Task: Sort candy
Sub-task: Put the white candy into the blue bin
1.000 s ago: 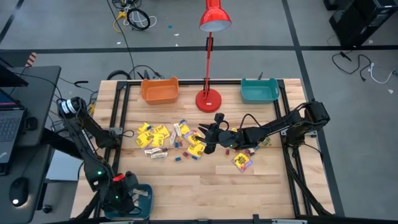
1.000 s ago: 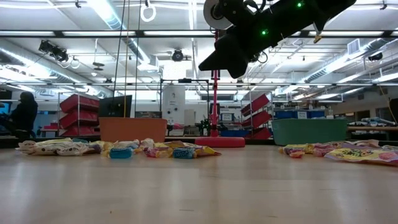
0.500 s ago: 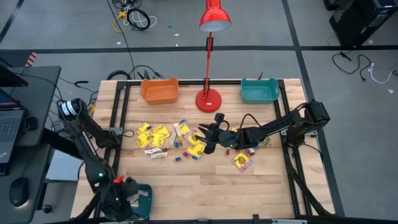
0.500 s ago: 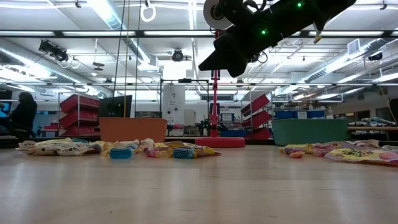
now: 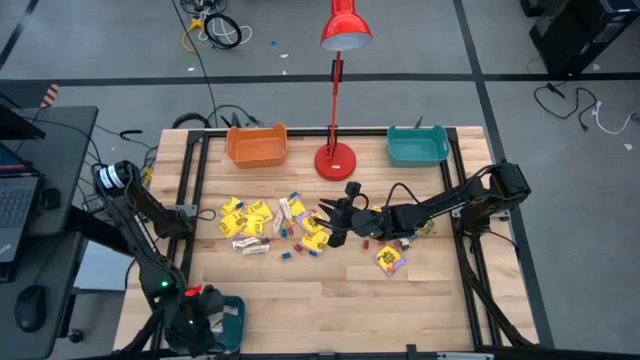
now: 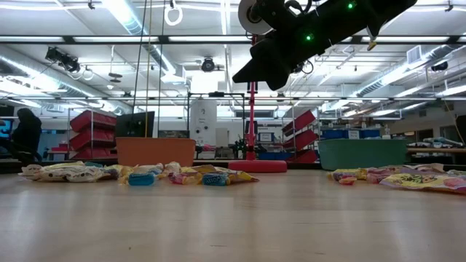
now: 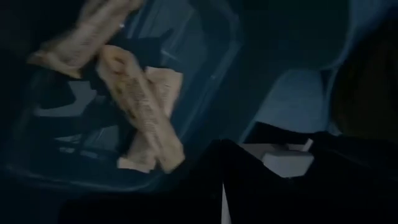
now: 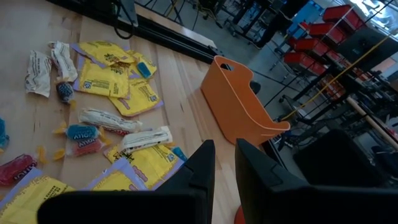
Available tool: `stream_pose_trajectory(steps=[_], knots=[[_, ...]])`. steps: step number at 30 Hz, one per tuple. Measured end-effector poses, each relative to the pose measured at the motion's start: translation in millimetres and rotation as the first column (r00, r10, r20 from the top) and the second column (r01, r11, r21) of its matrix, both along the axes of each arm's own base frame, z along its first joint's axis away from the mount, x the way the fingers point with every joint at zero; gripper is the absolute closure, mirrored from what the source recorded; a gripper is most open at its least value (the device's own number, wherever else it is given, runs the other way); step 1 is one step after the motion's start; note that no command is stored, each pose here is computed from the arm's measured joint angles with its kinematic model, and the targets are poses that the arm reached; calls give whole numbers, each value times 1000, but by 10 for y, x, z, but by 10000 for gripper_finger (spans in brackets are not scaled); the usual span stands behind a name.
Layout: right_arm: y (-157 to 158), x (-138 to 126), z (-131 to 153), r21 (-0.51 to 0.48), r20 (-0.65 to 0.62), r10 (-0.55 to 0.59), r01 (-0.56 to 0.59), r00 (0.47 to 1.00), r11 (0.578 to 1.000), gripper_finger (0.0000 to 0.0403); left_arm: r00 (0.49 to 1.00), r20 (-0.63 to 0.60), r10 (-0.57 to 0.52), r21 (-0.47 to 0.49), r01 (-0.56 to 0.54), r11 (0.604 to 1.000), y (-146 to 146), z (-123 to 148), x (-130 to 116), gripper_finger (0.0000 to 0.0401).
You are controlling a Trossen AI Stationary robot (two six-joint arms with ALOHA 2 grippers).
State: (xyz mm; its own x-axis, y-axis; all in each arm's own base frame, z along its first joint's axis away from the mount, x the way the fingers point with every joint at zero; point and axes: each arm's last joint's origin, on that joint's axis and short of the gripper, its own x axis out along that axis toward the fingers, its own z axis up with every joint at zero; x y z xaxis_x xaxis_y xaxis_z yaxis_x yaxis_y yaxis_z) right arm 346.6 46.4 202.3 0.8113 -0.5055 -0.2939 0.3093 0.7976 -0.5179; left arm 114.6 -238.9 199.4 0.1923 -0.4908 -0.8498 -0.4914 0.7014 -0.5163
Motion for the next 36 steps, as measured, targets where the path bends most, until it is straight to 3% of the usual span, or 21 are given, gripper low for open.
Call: stream_pose_trajectory(steps=[17, 26, 36], knots=[[-3, 1, -2, 0, -1, -1, 1, 1000, 1000, 353, 999, -40, -10, 35, 11, 999, 27, -33, -20, 400], [-4, 1, -1, -4, -3, 0, 0, 1000, 1000, 353, 994, -103, -33, 81, 41, 996, -70, -258, 12, 401], [-15, 2, -3, -1, -1, -4, 4, 1000, 1000, 353, 981, -181, -70, 98, 89, 991, -33, -262, -50, 401]])
